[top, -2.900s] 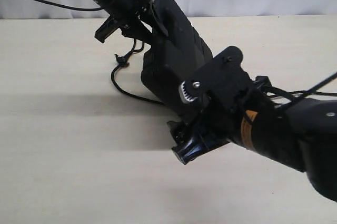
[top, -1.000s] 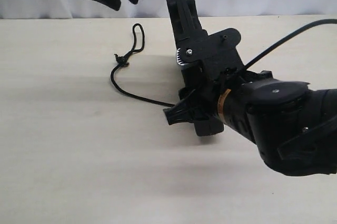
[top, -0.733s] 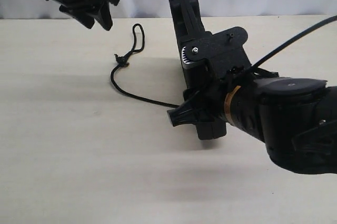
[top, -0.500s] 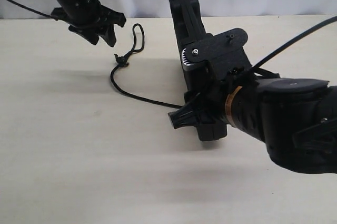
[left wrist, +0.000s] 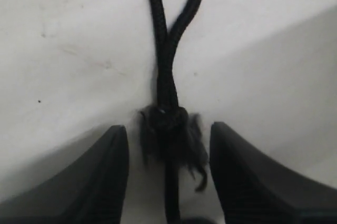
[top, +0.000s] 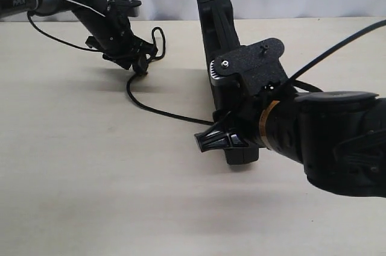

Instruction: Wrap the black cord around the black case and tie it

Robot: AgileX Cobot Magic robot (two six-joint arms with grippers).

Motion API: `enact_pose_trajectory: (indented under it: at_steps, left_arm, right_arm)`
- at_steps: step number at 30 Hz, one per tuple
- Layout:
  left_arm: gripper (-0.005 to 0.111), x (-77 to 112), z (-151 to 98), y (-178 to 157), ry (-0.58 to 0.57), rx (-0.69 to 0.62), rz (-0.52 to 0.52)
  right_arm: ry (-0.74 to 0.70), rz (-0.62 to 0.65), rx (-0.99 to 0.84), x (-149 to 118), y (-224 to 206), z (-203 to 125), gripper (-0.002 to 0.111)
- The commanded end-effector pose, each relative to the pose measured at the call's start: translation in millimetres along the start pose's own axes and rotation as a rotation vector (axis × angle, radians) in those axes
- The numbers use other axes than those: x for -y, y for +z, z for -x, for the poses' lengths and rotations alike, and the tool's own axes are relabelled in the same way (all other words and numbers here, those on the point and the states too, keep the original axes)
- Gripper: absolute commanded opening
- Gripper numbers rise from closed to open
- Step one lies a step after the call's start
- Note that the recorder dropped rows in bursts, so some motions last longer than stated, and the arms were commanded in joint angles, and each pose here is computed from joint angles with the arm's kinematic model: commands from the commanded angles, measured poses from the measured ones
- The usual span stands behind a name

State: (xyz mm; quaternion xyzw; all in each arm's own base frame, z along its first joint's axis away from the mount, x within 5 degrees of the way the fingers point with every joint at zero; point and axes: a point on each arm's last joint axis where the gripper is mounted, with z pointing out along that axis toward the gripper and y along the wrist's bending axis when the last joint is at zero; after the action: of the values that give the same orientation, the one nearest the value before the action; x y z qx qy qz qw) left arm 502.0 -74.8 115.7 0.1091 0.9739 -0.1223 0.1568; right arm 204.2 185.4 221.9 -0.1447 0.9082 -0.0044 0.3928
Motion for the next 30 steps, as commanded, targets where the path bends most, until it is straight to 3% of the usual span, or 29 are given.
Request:
enact_pose_trajectory:
  at_steps: [1, 6, 10, 11, 16, 21, 30]
  left_arm:
    - [0.046, 1.4, 8, 6, 0.031, 0.093, -0.030]
    - [0.041, 7.3, 3, 19, 0.069, 0.068, -0.130]
    - [0.004, 11.4, -5, 19, 0.099, -0.013, -0.179]
    - [0.000, 13.3, -6, 15, 0.103, -0.034, -0.193]
    - [0.000, 23.9, -4, -17, 0.158, -0.066, -0.232]
    - [0.000, 37.1, 5, -74, 0.255, 0.049, -0.209]
    - [0.000, 53.2, -24, -126, 0.486, 0.118, -0.199]
  right_arm:
    - [-0.008, -0.005, 0.023, 3, -4, 5, 0.004]
    - [0.006, -0.020, 0.011, 4, -4, 4, 0.004]
    - [0.035, -0.050, -0.017, 7, -4, 1, 0.004]
    - [0.034, -0.049, -0.019, 7, -4, 1, 0.004]
    - [0.047, -0.015, -0.018, 7, -7, -2, 0.004]
    - [0.076, 0.041, -0.019, 17, -18, -20, 0.004]
    - [0.101, 0.070, -0.039, 30, -30, -42, 0.004]
